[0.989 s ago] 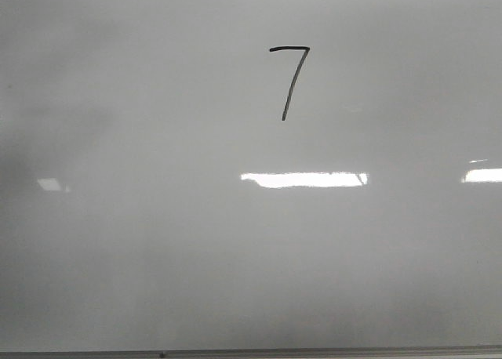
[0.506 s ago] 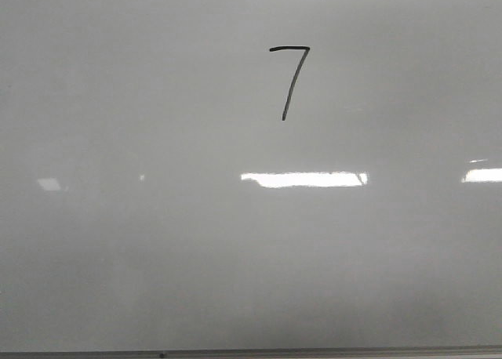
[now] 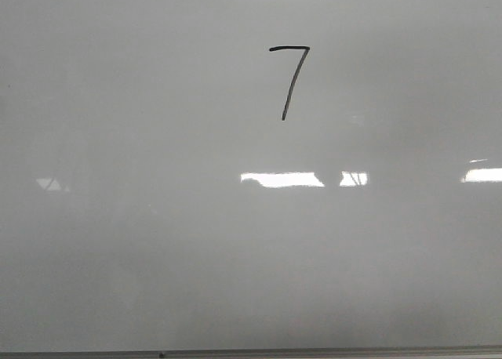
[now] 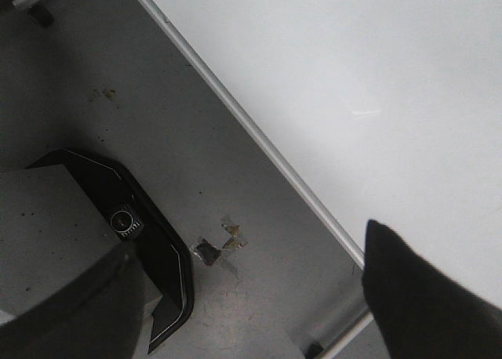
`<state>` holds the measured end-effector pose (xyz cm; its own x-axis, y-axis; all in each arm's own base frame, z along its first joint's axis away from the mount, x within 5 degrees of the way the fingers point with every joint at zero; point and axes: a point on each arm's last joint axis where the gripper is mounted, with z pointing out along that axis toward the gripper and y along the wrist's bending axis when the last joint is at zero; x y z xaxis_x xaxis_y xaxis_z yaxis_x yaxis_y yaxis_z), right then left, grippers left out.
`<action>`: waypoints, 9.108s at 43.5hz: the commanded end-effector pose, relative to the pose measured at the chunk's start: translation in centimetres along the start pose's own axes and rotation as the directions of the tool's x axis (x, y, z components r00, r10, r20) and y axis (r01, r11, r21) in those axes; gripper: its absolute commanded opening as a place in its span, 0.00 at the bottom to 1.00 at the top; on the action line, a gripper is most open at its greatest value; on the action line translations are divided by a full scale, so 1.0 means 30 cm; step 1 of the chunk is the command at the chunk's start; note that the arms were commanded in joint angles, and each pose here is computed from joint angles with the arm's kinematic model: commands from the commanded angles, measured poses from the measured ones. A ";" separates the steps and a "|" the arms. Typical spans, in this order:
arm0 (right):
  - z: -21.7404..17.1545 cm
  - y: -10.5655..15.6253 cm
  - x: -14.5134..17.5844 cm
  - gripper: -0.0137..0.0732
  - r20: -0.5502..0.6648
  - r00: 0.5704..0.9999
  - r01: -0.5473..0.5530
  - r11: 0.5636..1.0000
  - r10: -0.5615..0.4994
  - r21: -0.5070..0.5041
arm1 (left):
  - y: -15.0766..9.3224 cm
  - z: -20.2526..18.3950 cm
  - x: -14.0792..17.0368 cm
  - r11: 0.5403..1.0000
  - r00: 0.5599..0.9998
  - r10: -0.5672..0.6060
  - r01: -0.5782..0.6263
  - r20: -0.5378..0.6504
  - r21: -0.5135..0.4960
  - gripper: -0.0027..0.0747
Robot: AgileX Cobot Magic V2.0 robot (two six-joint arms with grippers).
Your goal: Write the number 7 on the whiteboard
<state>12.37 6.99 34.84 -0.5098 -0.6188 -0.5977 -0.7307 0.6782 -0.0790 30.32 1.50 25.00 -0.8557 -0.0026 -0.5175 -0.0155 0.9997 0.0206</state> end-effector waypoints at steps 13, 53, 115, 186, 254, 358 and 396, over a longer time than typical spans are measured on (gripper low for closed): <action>-0.025 -0.013 -0.031 0.84 0.092 0.996 -0.001 0.999 -0.003 0.045 | 0.003 0.024 -0.046 1.000 0.999 -0.024 0.024 0.048 0.004 0.43; -0.143 0.033 0.018 0.84 0.234 0.966 -0.134 0.988 0.114 0.072 | -0.077 -0.469 0.034 0.992 0.951 0.113 -0.123 0.289 0.017 0.56; -0.255 0.100 0.116 0.08 0.367 0.917 -0.195 0.978 0.154 0.078 | -0.183 -0.748 0.449 0.837 0.731 0.168 -0.461 0.661 0.297 0.01; -0.254 0.100 0.117 0.08 0.363 0.919 -0.195 0.978 0.155 0.077 | -0.045 -0.313 0.778 0.998 0.421 -0.041 -0.017 0.906 0.053 0.01; -0.260 0.095 0.123 0.08 0.376 0.916 -0.197 0.974 0.142 0.110 | -0.042 -0.325 0.772 0.999 0.381 -0.043 -0.009 0.924 0.050 0.01; 0.159 0.047 0.531 0.08 0.886 0.463 -0.651 0.674 -0.012 0.349 | -0.042 -0.325 0.772 0.999 0.381 -0.043 -0.009 0.924 0.050 0.01; 0.152 0.047 0.527 0.08 0.884 0.465 -0.637 0.675 -0.049 0.373 | -0.042 -0.325 0.772 0.999 0.381 -0.043 -0.009 0.924 0.050 0.01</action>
<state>5.64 -0.01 20.75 0.1004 0.0551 -0.9934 -0.0038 0.9985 0.0550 5.61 -0.09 20.97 0.0708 -0.0064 -0.9975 0.0161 0.9999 -0.0053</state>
